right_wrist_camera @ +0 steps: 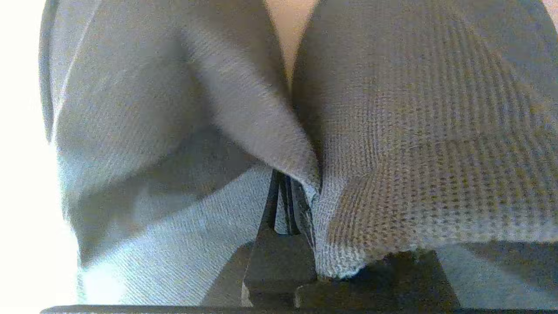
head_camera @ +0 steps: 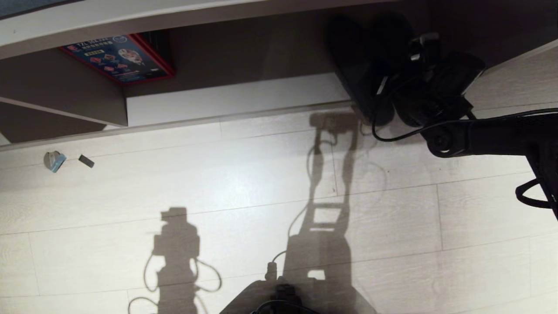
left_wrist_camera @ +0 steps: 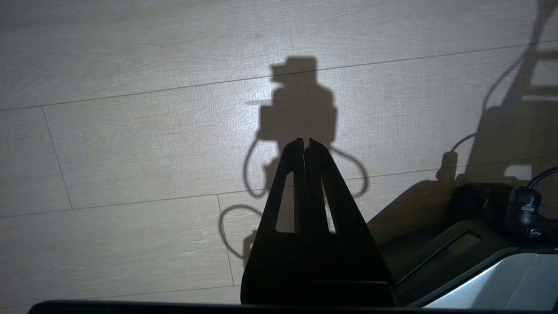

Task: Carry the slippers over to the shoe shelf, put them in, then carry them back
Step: Pick up the slippers in the shoe cabinet, then place the slippers on the floor

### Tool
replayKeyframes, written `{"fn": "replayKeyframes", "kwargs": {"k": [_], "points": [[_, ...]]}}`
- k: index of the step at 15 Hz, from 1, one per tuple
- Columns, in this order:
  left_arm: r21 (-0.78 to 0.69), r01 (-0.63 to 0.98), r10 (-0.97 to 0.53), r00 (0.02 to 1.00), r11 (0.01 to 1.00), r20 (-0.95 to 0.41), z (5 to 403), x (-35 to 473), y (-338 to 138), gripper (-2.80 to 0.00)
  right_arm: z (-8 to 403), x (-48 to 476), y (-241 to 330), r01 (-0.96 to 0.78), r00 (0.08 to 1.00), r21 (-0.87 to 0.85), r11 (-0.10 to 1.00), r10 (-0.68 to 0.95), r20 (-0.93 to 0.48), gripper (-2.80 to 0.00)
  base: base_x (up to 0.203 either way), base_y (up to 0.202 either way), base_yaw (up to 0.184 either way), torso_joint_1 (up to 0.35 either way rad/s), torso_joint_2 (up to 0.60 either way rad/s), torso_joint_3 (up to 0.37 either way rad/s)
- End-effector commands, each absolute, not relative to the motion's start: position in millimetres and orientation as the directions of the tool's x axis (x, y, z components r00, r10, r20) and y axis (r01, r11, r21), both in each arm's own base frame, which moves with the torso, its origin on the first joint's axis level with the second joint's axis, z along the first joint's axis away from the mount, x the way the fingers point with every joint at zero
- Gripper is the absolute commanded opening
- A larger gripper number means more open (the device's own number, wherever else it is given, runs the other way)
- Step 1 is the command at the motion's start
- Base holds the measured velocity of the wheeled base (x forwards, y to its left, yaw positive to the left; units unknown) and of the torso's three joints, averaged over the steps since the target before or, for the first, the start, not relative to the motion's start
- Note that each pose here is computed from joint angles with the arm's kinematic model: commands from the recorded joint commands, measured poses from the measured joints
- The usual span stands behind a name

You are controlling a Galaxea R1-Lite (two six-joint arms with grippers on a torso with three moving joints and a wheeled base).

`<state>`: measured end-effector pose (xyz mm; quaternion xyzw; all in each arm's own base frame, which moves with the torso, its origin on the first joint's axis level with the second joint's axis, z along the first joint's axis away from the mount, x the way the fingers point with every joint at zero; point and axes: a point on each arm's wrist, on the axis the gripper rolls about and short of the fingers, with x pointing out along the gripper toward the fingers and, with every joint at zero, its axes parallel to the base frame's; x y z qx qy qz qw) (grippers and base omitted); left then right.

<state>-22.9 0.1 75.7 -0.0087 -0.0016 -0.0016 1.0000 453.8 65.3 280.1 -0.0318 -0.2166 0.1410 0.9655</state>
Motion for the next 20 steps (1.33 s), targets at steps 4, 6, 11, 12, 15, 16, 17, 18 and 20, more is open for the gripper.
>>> {"fn": "replayKeyframes", "kwargs": {"k": [4, 6, 11, 12, 15, 16, 17, 18, 20], "points": [[-0.018, 0.003, -0.003, 1.0, 1.0, 0.005, 75.8, -22.9, 0.1, -2.8, 293.8, 394.7, 62.3, -0.276, 0.88, -0.119, 0.954, 0.3, 0.369, -2.8, 0.0, 0.0, 0.0, 0.0, 0.0, 0.0], [-0.017, 0.002, -0.002, 1.0, 1.0, 0.005, 75.8, -22.9, 0.0, -2.8, 282.4, 367.7, 64.7, -0.296, 0.897, -0.112, 0.949, 0.316, 0.308, -2.8, 0.0, 0.0, 0.0, 0.0, 0.0, 0.0], [-0.017, 0.003, -0.003, 1.0, 1.0, 0.005, 75.8, -22.9, 0.1, -2.8, 256.0, 275.2, 60.1, -0.339, 0.913, -0.098, 0.936, 0.352, 0.206, -2.8, 0.0, 0.0, 0.0, 0.0, 0.0, 0.0], [-0.017, 0.003, -0.003, 1.0, 1.0, 0.005, 75.8, -22.9, 0.1, -2.8, 257.3, 253.5, 56.8, -0.338, 0.912, -0.098, 0.936, 0.352, 0.211, -2.8, 0.0, 0.0, 0.0, 0.0, 0.0, 0.0], [-0.017, 0.003, -0.003, 1.0, 1.0, 0.003, 75.6, -22.9, 0.1, -2.8, 261.1, 189.8, 44.2, -0.331, 0.912, -0.094, 0.939, 0.344, 0.224, -2.8, 0.0, 0.0, 0.0, 0.0, 0.0, 0.0], [-0.017, 0.003, -0.003, 1.0, 1.0, 0.005, 75.8, -22.9, 0.1, -2.8, 262.0, 164.8, 38.7, -0.326, 0.913, -0.09, 0.941, 0.338, 0.229, -2.8, 0.0, 0.0, 0.0, 0.0, 0.0, 0.0], [-0.017, 0.003, -0.003, 1.0, 1.0, 0.005, 75.8, -22.9, 0.1, -2.8, 262.6, 143.9, 34.0, -0.318, 0.914, -0.084, 0.944, 0.329, 0.237, -2.8, 0.0, 0.0, 0.0, 0.0, 0.0, 0.0], [-0.017, 0.003, -0.003, 1.0, 1.0, 0.006, 76.1, -23.0, 0.1, -2.8, 262.9, 124.0, 29.5, -0.311, 0.914, -0.074, 0.948, 0.319, 0.249, -2.8, 0.0, 0.0, 0.0, 0.0, 0.0, 0.0], [-0.012, 0.003, -0.003, 1.0, 1.0, 0.005, 75.8, -22.9, 0.1, -2.8, 257.5, 80.6, 18.2, -0.289, 0.919, -0.038, 0.957, 0.289, 0.269, -2.8, 0.0, 0.0, 0.0, 0.0, 0.0, 0.0]]}}
